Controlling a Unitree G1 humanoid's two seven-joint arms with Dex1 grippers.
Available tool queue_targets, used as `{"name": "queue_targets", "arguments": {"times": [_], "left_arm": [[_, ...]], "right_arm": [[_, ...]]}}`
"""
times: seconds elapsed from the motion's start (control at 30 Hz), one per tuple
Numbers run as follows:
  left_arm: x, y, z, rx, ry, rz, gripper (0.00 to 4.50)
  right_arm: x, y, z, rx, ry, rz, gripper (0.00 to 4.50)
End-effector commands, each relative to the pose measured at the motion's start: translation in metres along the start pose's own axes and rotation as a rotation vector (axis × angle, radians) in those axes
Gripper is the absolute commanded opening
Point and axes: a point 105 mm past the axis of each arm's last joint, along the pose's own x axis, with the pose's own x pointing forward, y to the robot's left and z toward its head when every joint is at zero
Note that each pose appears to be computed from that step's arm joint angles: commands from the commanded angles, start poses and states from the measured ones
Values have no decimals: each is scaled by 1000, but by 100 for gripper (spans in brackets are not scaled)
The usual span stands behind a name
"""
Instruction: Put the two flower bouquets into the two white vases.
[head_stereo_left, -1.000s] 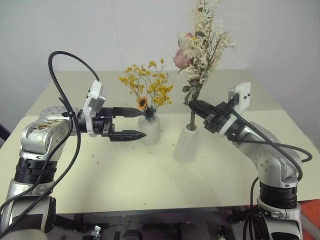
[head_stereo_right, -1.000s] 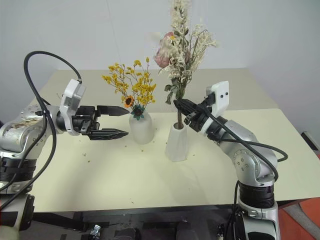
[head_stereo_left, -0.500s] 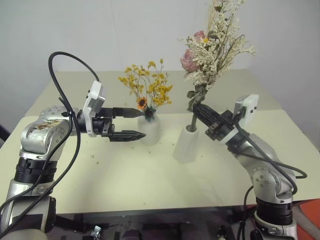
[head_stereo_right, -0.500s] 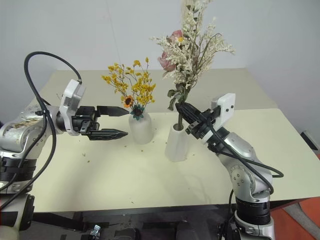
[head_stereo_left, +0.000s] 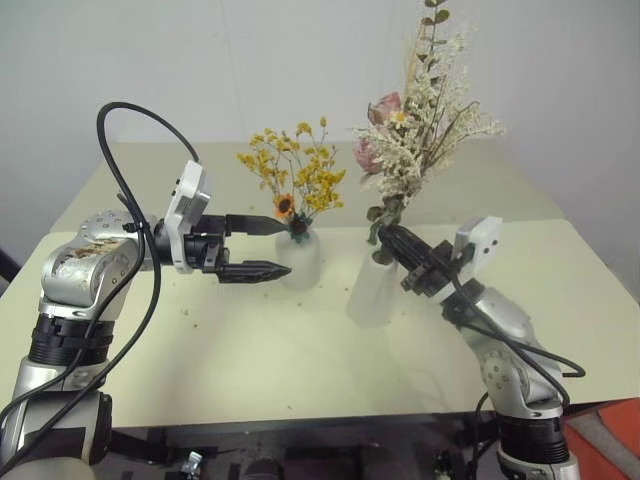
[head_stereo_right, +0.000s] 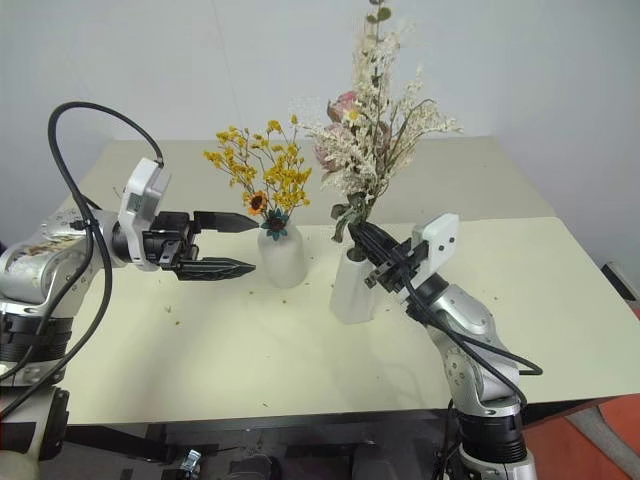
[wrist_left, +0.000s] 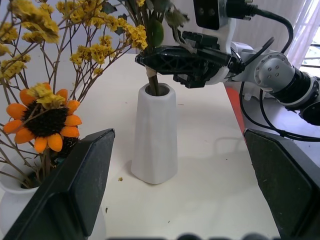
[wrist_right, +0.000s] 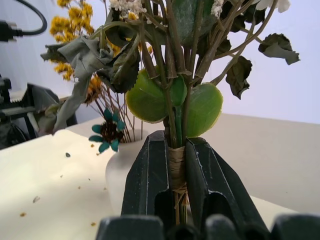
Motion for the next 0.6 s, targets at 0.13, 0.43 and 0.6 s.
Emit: {"name": "queue_targets", "arguments": {"times": [0.13, 0.43, 0.6], "left_arm": [[-5, 1, 15, 57, -10, 8, 450], [-4, 2, 14, 58, -11, 6, 450], [-4, 1, 14, 54, -13, 7, 450]], "right_arm": [[-7, 5, 17, -57, -48, 43, 213], [-23, 1, 21, -111, -7, 41, 312], [-32, -2, 20, -123, 23, 41, 312]]}}
